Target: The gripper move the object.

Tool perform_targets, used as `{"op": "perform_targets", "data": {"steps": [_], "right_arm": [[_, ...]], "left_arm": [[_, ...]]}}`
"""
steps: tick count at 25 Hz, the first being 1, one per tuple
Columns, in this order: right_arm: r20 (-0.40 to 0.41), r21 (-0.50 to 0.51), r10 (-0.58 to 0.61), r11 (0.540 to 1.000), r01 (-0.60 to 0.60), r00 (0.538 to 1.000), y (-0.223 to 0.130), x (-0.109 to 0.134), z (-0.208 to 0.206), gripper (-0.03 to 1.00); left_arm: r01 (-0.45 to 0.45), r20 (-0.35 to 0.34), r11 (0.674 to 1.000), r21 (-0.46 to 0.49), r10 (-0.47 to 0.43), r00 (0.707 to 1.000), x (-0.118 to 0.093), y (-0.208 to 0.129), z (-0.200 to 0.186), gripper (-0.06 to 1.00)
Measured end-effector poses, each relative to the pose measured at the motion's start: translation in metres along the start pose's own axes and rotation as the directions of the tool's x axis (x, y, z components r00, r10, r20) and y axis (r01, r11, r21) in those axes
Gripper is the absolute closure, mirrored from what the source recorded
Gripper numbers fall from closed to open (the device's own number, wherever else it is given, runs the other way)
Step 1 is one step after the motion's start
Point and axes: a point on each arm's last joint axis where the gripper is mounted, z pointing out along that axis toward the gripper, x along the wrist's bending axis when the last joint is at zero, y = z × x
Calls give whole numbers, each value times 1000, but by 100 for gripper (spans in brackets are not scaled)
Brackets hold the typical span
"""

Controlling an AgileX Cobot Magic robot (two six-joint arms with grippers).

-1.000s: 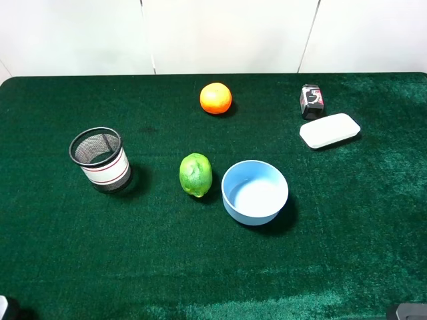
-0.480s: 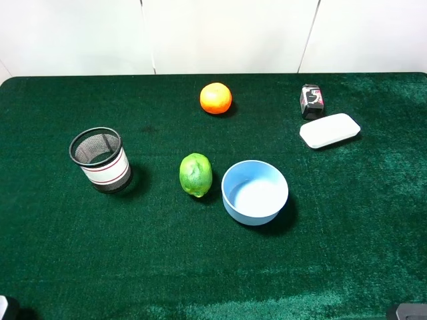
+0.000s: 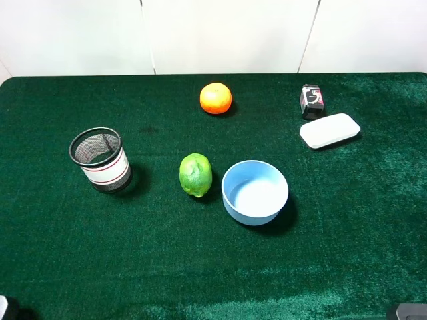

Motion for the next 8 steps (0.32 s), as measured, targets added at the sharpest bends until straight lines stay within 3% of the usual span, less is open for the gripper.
{"op": "perform_targets", "data": {"steps": [8], "right_arm": [[0,0,0,1000,0,1000,0,0,0,28]], "left_arm": [[0,0,1000,0,0,1000,0,0,0,-5]]}}
